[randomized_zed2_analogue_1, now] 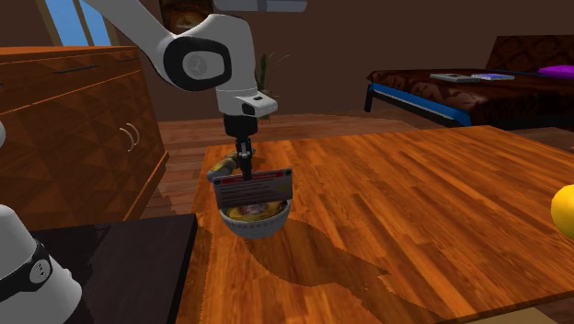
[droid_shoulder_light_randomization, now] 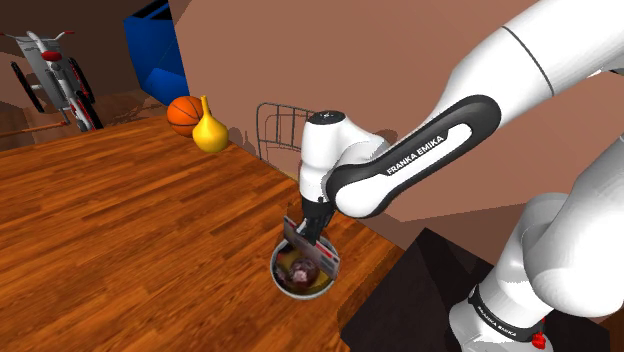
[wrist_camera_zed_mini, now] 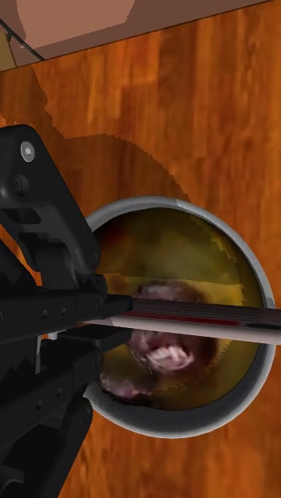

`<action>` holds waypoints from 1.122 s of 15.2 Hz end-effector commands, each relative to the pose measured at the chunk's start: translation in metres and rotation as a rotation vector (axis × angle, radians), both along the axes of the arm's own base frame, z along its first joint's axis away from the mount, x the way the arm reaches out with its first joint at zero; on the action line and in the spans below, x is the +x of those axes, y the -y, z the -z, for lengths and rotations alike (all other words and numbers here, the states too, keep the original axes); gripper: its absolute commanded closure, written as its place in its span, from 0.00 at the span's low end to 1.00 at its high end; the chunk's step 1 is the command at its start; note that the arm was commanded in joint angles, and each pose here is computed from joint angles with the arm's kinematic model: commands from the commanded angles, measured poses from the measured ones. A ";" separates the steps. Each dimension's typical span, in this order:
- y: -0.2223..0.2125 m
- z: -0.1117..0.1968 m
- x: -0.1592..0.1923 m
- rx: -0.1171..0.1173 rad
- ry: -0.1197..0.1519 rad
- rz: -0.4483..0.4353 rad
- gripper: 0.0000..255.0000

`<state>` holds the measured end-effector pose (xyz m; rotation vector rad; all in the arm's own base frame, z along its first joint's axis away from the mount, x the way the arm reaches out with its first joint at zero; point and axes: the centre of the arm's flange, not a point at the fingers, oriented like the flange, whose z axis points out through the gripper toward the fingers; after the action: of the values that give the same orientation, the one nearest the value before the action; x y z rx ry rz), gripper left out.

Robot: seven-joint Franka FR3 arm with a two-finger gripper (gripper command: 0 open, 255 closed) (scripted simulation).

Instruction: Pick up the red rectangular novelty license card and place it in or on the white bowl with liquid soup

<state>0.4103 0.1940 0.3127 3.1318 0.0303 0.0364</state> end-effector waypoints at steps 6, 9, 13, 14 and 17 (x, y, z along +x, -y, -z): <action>0.000 0.001 0.000 -0.001 -0.002 0.000 0.00; 0.000 -0.039 -0.001 -0.001 -0.002 0.000 0.00; 0.000 -0.049 -0.001 -0.001 -0.002 0.000 0.00; 0.000 -0.049 -0.001 -0.001 -0.002 0.000 0.00; 0.000 -0.049 -0.001 -0.001 -0.002 0.000 0.00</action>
<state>0.4091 0.1942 0.3618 3.1313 0.0295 0.0338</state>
